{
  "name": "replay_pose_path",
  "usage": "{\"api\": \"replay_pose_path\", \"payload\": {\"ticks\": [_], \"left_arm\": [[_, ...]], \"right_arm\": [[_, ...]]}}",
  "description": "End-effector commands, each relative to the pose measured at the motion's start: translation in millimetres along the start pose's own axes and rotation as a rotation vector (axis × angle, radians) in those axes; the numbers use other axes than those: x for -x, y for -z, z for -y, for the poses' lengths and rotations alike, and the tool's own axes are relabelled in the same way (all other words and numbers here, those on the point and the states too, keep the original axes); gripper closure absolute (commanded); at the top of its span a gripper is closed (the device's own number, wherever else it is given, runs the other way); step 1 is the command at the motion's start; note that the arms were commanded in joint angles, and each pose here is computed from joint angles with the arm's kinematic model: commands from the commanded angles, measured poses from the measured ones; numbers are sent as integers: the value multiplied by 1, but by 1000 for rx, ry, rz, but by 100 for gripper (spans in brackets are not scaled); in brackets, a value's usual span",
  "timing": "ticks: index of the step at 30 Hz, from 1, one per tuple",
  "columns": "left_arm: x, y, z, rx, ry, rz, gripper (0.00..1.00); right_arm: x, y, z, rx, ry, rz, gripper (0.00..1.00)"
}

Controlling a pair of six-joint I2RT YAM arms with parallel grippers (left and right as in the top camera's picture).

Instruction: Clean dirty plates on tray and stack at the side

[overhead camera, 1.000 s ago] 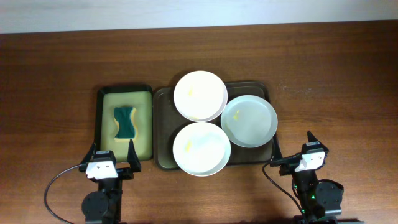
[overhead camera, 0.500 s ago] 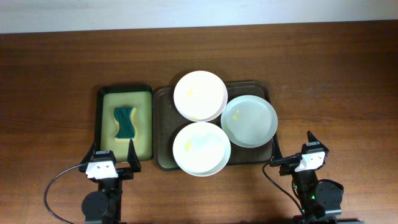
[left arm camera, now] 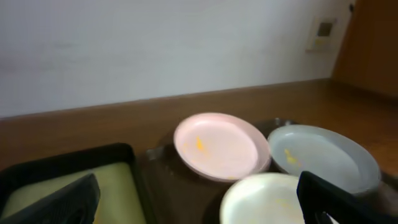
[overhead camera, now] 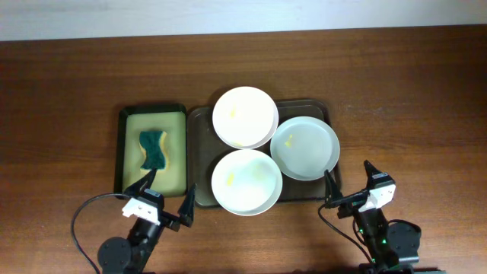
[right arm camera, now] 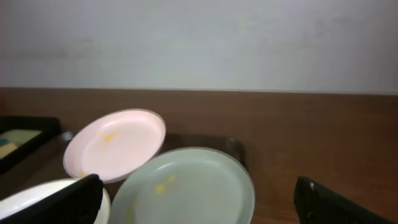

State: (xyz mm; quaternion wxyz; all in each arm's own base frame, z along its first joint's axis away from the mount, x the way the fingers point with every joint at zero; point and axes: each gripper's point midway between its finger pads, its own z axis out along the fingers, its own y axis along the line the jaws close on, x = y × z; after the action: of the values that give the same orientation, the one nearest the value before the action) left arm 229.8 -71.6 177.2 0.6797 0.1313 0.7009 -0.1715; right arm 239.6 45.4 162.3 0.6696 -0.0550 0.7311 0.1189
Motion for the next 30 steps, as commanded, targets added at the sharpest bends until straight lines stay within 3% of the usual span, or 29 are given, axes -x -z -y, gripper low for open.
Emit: {"api": "replay_pose_path", "payload": {"ticks": [1, 3, 5, 7, 11, 12, 13, 14, 15, 16, 17, 18, 19, 23, 25, 30], "left_arm": [[68, 17, 18, -39, -19, 63, 1], [119, 24, 18, -3, 0, 24, 0], [157, 12, 15, 3, 33, -133, 1], [168, -9, 5, -7, 54, -396, 1], [135, -41, -11, -31, 204, -797, 1], [112, -57, -20, -35, 254, -902, 1], [92, -67, -26, -38, 285, -968, 16], [76, -74, -33, -18, 308, -1020, 85], [51, -79, -54, 97, 340, -1108, 100], [26, -82, -78, 227, 340, -1185, 100], [12, -86, -88, 275, 350, -1220, 100], [-4, -92, -91, 281, 374, -1256, 60], [-16, -96, -94, 282, 386, -1283, 48], [-42, -103, -102, 298, 387, -1335, 51], [-42, -103, -105, 310, 377, -1336, 60], [-42, -105, -106, 311, 374, -1326, 59]], "right_arm": [[48, 15, -18, 68, -43, 46, 2], [131, 36, -29, 73, -32, 86, 2], [170, 34, -34, 67, -70, -90, 2], [168, 17, -41, 103, -126, -463, 2], [153, -32, -44, 156, -273, -820, 2], [137, -52, -48, 205, -328, -894, 2], [123, -66, -47, 214, -355, -942, 3], [103, -81, -42, 202, -369, -1001, 15], [80, -98, -37, 191, -350, -1057, 35], [54, -117, -35, 170, -324, -1114, 42], [30, -137, -37, 160, -280, -1145, 41], [11, -153, -41, 151, -231, -1159, 40], [3, -160, -43, 145, -211, -1163, 38], [-78, -239, -51, -8, 88, -1098, 43], [-106, -253, -44, -29, 96, -1101, 43], [-114, -258, -48, -16, 38, -1094, 74]]}}
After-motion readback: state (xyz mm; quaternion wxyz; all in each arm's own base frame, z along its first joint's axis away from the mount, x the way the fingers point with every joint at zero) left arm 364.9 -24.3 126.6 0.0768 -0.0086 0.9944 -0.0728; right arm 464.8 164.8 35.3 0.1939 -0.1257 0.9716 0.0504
